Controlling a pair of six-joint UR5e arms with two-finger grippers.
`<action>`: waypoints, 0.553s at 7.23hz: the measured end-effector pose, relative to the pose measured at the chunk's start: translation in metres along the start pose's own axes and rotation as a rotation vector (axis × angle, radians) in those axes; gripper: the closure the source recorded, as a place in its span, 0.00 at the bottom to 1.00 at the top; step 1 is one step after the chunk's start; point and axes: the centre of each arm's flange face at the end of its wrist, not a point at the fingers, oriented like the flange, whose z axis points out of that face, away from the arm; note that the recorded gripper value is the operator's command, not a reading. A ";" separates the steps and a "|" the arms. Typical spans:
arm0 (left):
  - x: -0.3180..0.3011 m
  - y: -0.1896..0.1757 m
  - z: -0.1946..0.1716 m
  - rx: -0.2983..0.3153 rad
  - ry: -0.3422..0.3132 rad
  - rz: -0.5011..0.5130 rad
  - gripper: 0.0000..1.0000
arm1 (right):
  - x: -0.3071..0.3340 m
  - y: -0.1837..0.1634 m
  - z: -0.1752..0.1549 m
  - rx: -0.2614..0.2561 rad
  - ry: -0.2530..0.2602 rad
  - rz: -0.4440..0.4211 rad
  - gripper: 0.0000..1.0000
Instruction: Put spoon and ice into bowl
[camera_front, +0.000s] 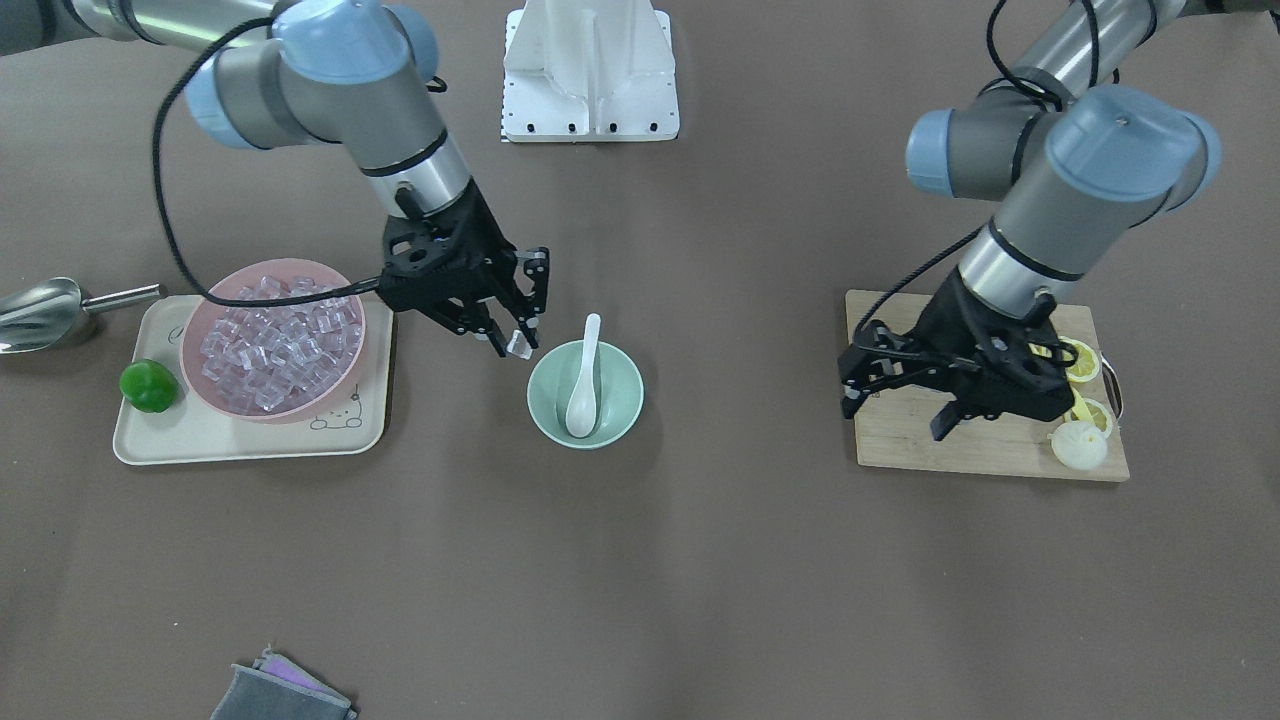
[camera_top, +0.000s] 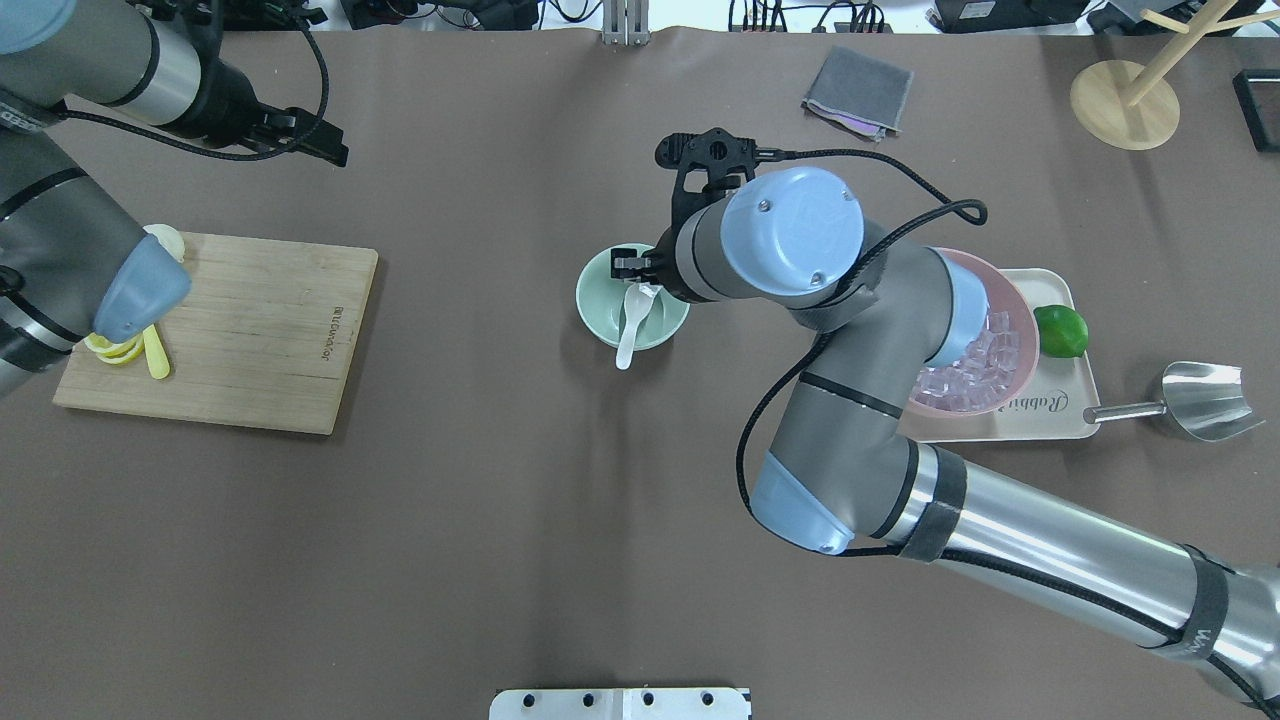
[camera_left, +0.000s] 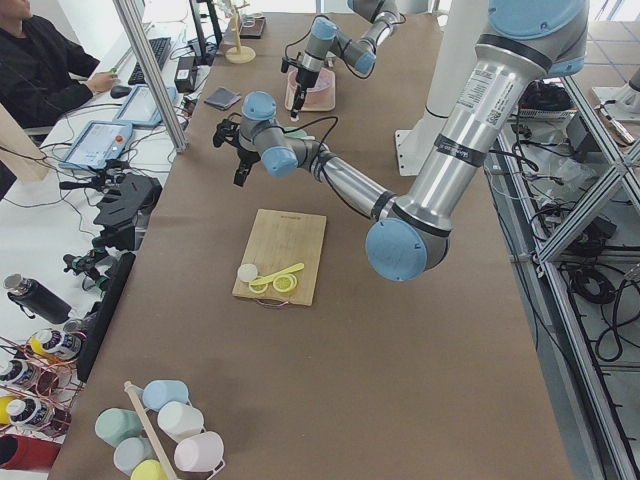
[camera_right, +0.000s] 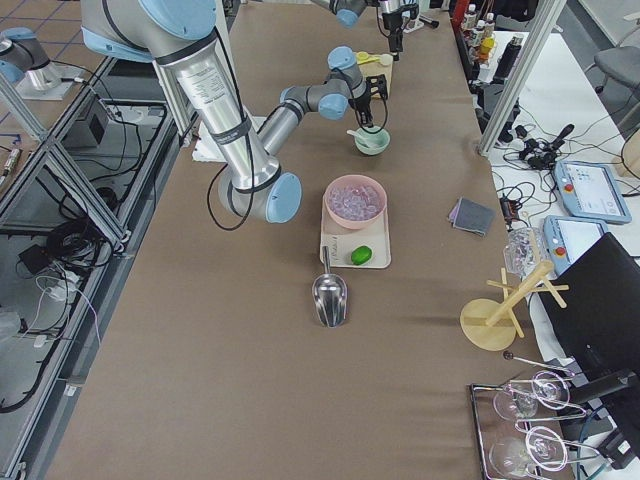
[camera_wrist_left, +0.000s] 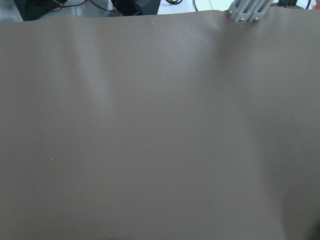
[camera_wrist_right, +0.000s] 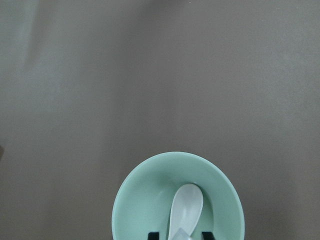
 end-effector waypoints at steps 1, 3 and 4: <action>-0.005 0.003 0.002 -0.004 -0.006 0.002 0.02 | -0.007 0.004 0.012 0.012 0.020 -0.003 1.00; -0.007 0.004 0.006 -0.012 -0.010 0.002 0.02 | -0.007 0.005 0.023 0.027 0.044 -0.006 0.00; -0.007 0.004 0.008 -0.014 -0.011 0.002 0.02 | -0.007 0.005 0.023 0.029 0.045 -0.006 0.00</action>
